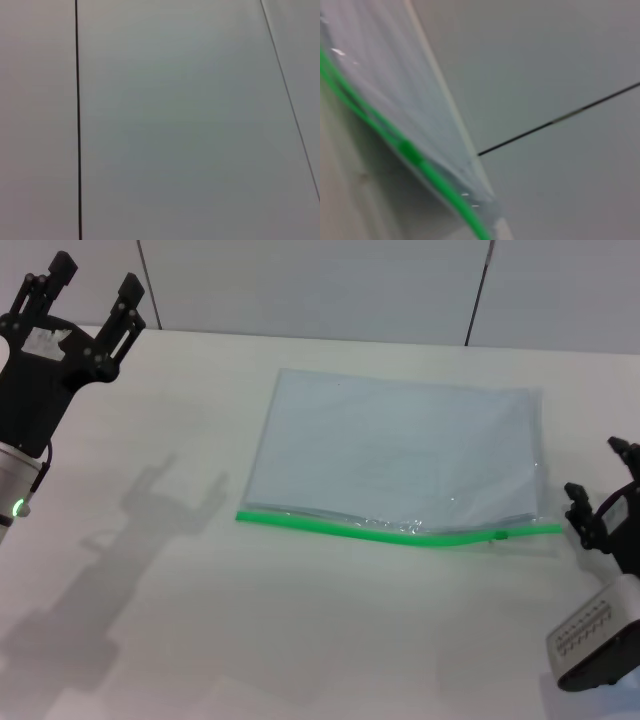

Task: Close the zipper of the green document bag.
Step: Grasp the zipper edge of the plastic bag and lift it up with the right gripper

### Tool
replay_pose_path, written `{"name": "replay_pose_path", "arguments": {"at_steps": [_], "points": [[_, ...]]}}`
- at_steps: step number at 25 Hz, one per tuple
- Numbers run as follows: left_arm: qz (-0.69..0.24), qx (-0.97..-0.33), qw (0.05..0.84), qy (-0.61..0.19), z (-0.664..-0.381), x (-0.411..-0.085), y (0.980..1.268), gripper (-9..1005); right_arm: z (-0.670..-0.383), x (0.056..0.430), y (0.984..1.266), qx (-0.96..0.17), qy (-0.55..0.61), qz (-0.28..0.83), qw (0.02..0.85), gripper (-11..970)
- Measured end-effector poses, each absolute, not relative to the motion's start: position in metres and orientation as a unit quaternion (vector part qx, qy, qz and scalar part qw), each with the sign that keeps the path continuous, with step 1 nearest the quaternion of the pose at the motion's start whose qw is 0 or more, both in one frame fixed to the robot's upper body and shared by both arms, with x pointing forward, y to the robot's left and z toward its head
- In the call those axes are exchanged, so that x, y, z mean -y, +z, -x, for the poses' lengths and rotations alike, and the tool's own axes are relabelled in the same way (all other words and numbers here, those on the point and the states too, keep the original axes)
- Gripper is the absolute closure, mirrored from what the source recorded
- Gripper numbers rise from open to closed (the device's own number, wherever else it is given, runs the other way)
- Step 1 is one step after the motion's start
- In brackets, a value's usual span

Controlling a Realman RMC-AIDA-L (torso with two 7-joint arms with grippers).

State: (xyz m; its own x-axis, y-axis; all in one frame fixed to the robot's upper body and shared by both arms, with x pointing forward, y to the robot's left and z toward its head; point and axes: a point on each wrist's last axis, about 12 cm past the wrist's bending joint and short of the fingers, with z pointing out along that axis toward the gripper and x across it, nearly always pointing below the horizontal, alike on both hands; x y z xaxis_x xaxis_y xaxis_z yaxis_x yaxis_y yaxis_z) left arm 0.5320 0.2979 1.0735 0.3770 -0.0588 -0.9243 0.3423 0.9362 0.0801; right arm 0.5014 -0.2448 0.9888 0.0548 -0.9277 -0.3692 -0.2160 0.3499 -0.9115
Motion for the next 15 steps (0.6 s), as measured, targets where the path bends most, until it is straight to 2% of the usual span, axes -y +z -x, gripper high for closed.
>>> {"name": "replay_pose_path", "arguments": {"at_steps": [15], "points": [[-0.127,-0.546,0.819,-0.122,-0.532,-0.298,1.073,359,-0.498,0.21,0.989,-0.564,-0.281,0.539,0.559,204]]}}
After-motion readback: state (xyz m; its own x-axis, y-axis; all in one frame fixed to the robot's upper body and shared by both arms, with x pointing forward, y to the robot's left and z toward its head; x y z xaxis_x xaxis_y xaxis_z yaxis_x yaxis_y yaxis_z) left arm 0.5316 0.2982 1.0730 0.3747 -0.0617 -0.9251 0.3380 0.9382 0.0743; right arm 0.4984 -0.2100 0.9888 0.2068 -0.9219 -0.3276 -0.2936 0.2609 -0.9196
